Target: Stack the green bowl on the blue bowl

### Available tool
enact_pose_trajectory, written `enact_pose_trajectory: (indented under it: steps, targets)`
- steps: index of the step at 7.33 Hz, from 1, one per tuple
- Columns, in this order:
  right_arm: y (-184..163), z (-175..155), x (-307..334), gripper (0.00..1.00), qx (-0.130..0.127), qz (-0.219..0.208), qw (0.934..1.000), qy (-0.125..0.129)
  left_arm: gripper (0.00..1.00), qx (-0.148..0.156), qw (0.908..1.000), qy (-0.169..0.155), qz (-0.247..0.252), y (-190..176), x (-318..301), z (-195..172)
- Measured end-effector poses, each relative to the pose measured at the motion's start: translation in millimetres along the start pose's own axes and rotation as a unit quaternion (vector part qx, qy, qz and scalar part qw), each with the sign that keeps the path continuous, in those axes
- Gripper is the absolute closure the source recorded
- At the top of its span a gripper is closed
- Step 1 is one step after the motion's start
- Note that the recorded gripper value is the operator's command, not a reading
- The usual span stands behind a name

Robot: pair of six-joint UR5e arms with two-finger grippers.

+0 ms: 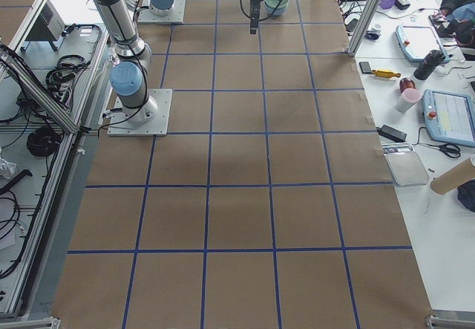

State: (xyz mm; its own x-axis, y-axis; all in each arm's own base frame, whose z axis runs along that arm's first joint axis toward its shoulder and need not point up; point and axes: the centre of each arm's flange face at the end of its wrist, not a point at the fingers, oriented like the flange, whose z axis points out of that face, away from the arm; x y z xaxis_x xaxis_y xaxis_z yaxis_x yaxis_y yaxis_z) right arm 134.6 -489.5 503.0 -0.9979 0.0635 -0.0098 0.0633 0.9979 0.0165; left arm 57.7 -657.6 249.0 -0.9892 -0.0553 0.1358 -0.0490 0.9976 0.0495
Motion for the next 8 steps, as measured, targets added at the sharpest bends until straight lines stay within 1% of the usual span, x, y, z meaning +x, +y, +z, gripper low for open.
enact_pose_trajectory:
  steps: [2, 3, 4, 5, 6, 7, 8]
  targets:
    - [0.0, 0.0, 0.0, 0.00, 0.000, 0.000, 1.0000, 0.000, 0.17, 0.006, 1.0000, -0.002, -0.002, -0.6, 2.2, -6.6]
    - [0.0, 0.0, 0.0, 0.00, 0.000, 0.000, 1.0000, 0.000, 0.16, 0.016, 0.9998, -0.009, 0.005, 0.9, 15.6, -24.8]
    - [0.0, 0.0, 0.0, 0.00, 0.000, 0.000, 1.0000, 0.000, 0.16, 0.022, 0.9991, -0.030, 0.021, 6.9, 49.4, -56.5]
    - [0.0, 0.0, 0.0, 0.00, 0.000, 0.000, 1.0000, 0.000, 0.14, 0.016, 0.9981, -0.052, 0.027, 19.0, 92.2, -92.7]
    - [0.0, 0.0, 0.0, 0.00, 0.000, 0.000, 1.0000, 0.000, 0.08, 0.011, 0.9978, -0.062, 0.017, 37.8, 132.8, -128.8]
    - [0.1, 0.1, 0.0, 0.00, 0.000, 0.000, 1.0000, 0.000, 0.07, 0.013, 0.9977, -0.065, 0.008, 60.8, 166.7, -159.7]
    - [0.1, 0.4, 0.0, 0.00, -0.001, 0.000, 1.0000, 0.000, 0.02, 0.019, 0.9976, -0.067, 0.004, 85.0, 194.9, -182.7]
